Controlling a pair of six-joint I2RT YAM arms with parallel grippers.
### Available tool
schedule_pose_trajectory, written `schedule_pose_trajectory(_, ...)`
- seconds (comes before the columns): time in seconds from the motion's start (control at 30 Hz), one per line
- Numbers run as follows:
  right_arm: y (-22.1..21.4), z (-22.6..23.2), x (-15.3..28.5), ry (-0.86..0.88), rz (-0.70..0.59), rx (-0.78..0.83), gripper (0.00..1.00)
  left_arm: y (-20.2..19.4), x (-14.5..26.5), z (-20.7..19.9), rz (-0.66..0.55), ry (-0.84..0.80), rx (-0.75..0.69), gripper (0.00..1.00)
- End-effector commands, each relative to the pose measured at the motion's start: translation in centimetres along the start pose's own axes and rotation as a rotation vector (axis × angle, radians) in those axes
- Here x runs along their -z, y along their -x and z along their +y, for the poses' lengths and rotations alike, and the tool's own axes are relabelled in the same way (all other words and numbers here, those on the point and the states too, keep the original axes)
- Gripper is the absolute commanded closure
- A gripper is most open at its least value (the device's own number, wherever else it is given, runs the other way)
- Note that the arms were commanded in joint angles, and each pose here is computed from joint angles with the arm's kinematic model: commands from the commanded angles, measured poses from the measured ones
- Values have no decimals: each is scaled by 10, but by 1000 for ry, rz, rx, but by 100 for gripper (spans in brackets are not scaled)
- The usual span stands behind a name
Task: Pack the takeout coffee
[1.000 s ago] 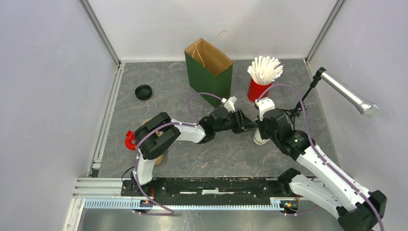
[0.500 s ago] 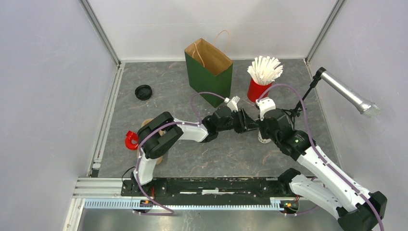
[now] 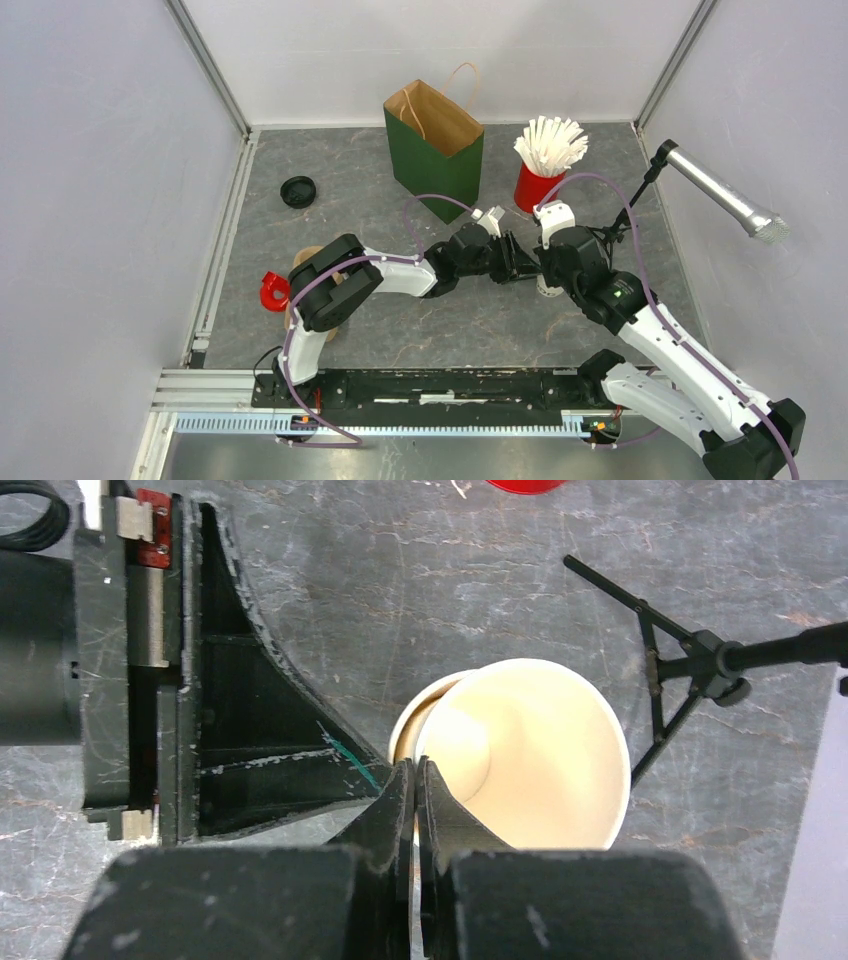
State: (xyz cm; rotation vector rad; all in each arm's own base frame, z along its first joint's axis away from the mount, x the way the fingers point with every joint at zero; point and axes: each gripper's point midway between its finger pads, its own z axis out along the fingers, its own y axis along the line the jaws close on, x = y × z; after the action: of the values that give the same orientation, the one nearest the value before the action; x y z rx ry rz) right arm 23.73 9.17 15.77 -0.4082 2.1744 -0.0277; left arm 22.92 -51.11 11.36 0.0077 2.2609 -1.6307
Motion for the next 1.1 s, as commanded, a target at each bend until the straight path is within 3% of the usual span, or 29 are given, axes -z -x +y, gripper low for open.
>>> schedule_pose_trajectory(0.0,29,-21,14,-92,-67,-13,100,5,-4,-10,-15,-19,-54,57)
schedule_pose_trajectory(0.17,58,-44,41,-179,-117,-21,100,12,4,-28,-33,-33,-84,54)
schedule_pose_trajectory(0.37,93,-41,65,-116,-202,-26,100,31,28,-52,-75,-44,-129,42)
schedule_pose_trajectory(0.47,109,-26,68,-25,-236,-13,100,53,58,-59,-133,-10,-152,27)
schedule_pose_trajectory(0.5,114,-20,69,14,-243,-10,100,62,73,-61,-160,19,-166,20)
schedule_pose_trajectory(0.53,119,-14,69,45,-251,-10,100,73,87,-60,-192,52,-179,1)
schedule_pose_trajectory(0.83,118,63,46,268,-226,33,100,169,289,-29,-543,529,-286,0)
schedule_pose_trajectory(0.97,105,121,41,349,-206,134,100,185,373,-22,-669,713,-357,0)
schedule_pose_trajectory(1.07,93,159,34,436,-203,207,100,186,410,-16,-695,828,-373,0)
